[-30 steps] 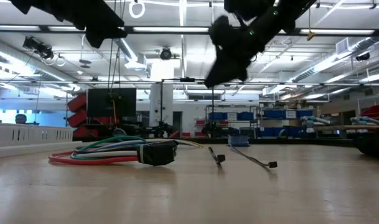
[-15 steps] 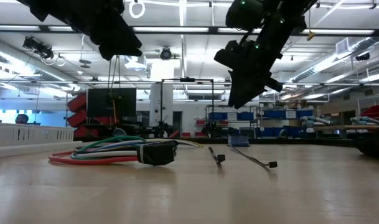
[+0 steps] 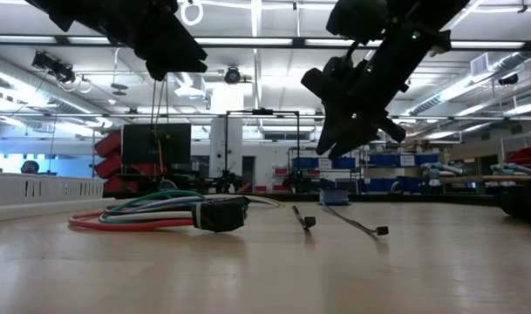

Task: Ziptie cables
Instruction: Wrap the cables together using a ziptie

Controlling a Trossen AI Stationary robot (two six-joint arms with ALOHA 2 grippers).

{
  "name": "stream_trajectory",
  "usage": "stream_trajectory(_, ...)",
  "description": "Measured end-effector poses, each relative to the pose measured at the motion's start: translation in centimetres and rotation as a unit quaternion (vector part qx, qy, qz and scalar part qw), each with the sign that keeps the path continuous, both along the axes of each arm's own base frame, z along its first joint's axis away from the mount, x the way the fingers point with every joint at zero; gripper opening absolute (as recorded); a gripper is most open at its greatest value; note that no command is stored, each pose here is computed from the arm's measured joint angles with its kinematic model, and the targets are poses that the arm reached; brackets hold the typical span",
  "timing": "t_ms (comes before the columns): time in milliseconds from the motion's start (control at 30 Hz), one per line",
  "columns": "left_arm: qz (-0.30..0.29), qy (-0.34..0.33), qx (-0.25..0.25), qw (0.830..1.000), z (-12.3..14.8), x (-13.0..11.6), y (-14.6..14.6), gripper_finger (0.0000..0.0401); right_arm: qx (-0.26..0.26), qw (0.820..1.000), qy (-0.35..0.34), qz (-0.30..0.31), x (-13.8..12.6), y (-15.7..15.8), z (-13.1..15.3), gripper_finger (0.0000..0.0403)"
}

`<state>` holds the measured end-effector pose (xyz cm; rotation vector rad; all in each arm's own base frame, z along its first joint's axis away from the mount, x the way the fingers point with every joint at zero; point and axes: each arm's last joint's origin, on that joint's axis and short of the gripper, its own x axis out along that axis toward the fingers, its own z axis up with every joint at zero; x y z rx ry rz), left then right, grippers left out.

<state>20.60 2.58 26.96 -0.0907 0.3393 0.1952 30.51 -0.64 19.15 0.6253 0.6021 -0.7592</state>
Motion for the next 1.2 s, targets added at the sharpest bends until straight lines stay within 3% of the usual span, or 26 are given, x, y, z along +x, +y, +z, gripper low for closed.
stream_trajectory(233, -0.001, -0.011, 0.003, 1.0, 0.2, 0.1, 0.0, 0.0173, 0.009, 0.999, 0.02, -0.026, 1.2, 0.3, -3.0, 0.0157)
stream_trajectory(367, -0.001, -0.015, 0.003, 1.0, 0.3, 0.1, 0.0, 0.0172, 0.015, 0.999, 0.049, -0.016, 2.0, 0.8, -4.7, 0.0152)
stream_trajectory(667, -0.001, -0.015, 0.004, 1.0, 0.3, 0.1, 0.0, 0.0172, 0.011, 0.999, 0.041, -0.032, 2.2, 1.3, -4.8, 0.0134)
stream_trajectory(967, -0.002, -0.013, 0.005, 1.0, 0.3, 0.1, 0.0, 0.0172, 0.018, 0.997, 0.066, -0.037, 2.9, 1.5, -7.8, 0.0126)
stream_trajectory(1067, -0.002, -0.013, 0.006, 1.0, 0.3, 0.1, 0.0, 0.0172, 0.017, 0.996, 0.078, -0.04, 2.6, 1.5, -7.9, 0.0097)
stream_trajectory(1200, -0.003, -0.014, 0.011, 1.0, 0.3, 0.1, 0.0, 0.0172, 0.013, 0.996, 0.083, -0.026, 2.6, 1.6, -7.8, 0.0017)
